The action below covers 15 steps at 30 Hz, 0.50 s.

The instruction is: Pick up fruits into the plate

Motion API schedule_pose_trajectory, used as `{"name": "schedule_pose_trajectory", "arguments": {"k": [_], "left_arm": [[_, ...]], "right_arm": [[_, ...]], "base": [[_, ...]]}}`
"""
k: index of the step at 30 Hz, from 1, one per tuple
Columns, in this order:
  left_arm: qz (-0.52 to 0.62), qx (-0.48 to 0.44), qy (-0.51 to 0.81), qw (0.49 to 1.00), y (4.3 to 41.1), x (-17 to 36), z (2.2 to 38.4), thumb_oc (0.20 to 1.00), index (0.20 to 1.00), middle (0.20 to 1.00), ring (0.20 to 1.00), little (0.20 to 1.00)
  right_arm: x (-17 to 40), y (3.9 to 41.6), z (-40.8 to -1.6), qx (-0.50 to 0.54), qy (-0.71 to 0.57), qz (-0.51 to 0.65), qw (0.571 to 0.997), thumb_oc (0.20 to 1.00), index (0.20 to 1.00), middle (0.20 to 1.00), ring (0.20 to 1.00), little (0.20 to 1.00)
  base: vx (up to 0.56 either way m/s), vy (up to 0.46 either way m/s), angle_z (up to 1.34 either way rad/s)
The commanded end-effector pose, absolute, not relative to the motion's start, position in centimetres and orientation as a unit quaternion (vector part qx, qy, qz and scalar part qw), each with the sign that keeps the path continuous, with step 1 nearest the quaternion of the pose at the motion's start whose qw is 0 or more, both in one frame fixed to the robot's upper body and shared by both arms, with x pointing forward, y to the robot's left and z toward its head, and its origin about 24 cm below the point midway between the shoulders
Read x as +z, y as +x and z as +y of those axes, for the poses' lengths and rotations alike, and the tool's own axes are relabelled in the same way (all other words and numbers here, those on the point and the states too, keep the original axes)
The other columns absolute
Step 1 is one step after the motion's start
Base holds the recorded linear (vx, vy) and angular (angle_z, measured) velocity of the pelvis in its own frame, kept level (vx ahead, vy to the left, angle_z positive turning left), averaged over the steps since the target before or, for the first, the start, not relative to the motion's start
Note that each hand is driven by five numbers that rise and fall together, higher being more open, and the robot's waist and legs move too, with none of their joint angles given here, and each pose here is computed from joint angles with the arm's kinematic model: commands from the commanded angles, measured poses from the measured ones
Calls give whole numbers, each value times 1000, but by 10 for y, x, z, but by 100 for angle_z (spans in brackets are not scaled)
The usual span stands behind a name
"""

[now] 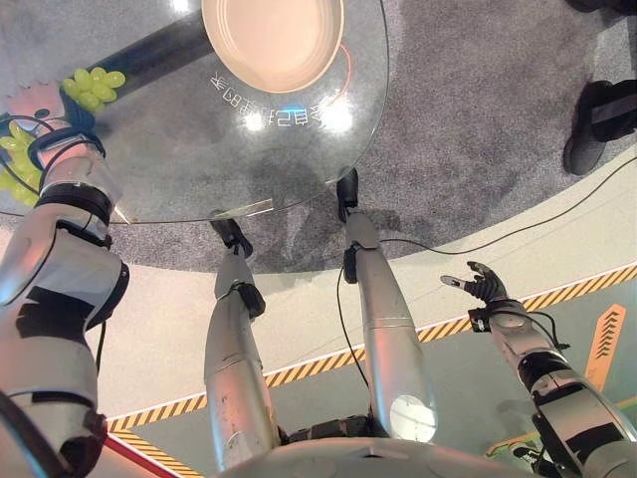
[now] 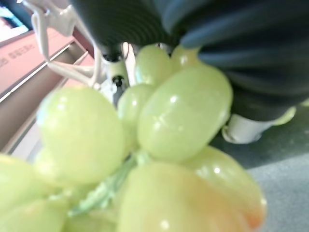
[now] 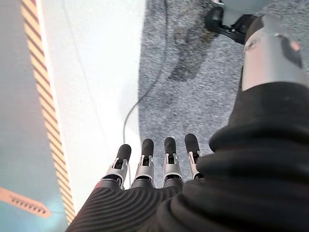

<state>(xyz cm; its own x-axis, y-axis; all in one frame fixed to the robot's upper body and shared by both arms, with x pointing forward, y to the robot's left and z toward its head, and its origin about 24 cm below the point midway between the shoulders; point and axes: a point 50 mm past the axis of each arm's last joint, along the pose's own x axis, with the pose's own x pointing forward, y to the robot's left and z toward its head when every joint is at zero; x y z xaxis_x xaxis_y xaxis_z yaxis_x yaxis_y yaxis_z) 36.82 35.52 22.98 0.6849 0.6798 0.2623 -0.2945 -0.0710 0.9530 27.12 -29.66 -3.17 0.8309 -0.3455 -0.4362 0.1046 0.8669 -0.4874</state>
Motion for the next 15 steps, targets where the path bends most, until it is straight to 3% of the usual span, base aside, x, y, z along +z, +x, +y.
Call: {"name": "schedule_pose_trajectory", "arguments": {"k": [1, 10, 15], "left_arm": [[232, 337, 563, 718, 353, 187, 376, 200, 200, 200, 200, 200], [142, 292, 389, 862, 358, 121, 340, 200, 200, 200, 200, 200], [55, 300, 323, 896, 356, 115, 325, 200, 200, 200, 200, 200]], "right_arm": [[-45, 236, -321, -154, -240, 298, 911, 1000, 1000, 1000, 1000, 1000], [-48, 238, -300, -143, -236, 283, 918, 1000, 1000, 1000, 1000, 1000], [-52, 233, -294, -143, -230, 281, 921, 1000, 1000, 1000, 1000, 1000]], "base": [[0, 0, 0], [-21, -11, 0], [-76, -40, 5]]}}
